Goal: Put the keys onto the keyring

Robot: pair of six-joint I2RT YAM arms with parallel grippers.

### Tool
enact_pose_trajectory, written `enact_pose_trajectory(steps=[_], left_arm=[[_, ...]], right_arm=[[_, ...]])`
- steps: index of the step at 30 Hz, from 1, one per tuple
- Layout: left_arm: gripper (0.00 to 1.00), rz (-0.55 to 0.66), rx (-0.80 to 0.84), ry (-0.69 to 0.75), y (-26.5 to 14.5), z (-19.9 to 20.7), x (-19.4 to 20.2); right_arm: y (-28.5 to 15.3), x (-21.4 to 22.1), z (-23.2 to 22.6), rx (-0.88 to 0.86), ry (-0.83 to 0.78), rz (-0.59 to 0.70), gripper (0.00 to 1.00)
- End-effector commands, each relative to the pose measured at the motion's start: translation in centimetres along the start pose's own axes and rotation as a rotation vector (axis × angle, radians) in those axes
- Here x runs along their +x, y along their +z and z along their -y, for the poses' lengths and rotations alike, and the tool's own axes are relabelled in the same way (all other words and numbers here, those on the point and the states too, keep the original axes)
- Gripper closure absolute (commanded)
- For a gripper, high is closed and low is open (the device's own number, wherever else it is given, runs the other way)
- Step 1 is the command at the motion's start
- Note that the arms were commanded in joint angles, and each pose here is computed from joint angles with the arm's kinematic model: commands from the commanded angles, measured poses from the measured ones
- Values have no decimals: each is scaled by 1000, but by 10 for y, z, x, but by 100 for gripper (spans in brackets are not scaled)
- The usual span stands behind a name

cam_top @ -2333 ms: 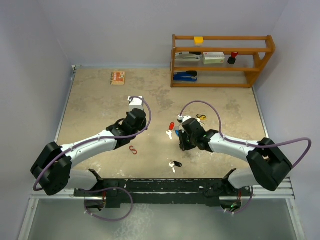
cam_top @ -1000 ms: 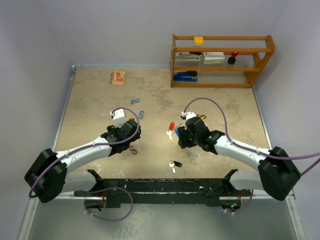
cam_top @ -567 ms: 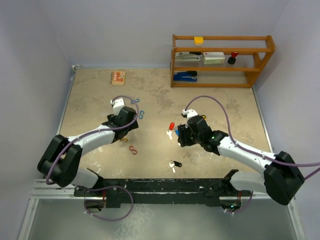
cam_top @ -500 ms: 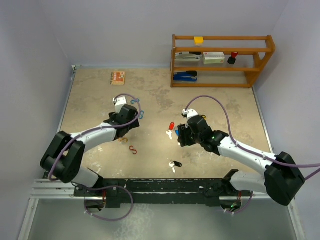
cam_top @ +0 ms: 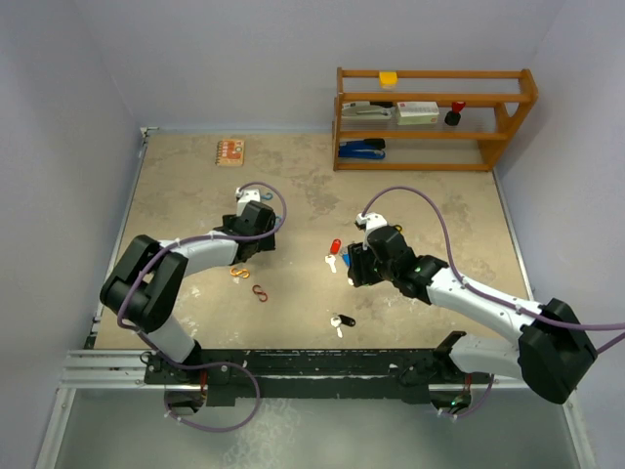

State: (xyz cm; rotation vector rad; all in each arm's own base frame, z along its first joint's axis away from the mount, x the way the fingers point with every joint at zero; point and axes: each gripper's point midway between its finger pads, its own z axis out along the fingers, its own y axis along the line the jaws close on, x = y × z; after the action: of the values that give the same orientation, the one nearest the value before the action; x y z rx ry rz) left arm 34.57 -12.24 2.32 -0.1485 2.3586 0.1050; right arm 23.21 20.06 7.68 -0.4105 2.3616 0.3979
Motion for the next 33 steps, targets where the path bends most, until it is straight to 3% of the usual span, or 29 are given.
enact_pose_trajectory(steps=[1, 9, 16, 26, 33], left_arm=[[23, 51, 6, -1, 10, 4, -23], [30, 19, 26, 3, 22, 3, -16], [45, -26, 76, 2, 19, 4, -5], [51, -43, 111, -13, 11, 4, 6], [62, -59, 107, -4, 14, 3, 12]], right_arm=[[-9, -25, -5, -7, -9, 69, 43], [-9, -22, -4, -4, -7, 64, 43], [-8, -21, -3, 3, -4, 64, 43], [-4, -21, -4, 0, -5, 61, 43], [-4, -21, -3, 4, -4, 59, 43]])
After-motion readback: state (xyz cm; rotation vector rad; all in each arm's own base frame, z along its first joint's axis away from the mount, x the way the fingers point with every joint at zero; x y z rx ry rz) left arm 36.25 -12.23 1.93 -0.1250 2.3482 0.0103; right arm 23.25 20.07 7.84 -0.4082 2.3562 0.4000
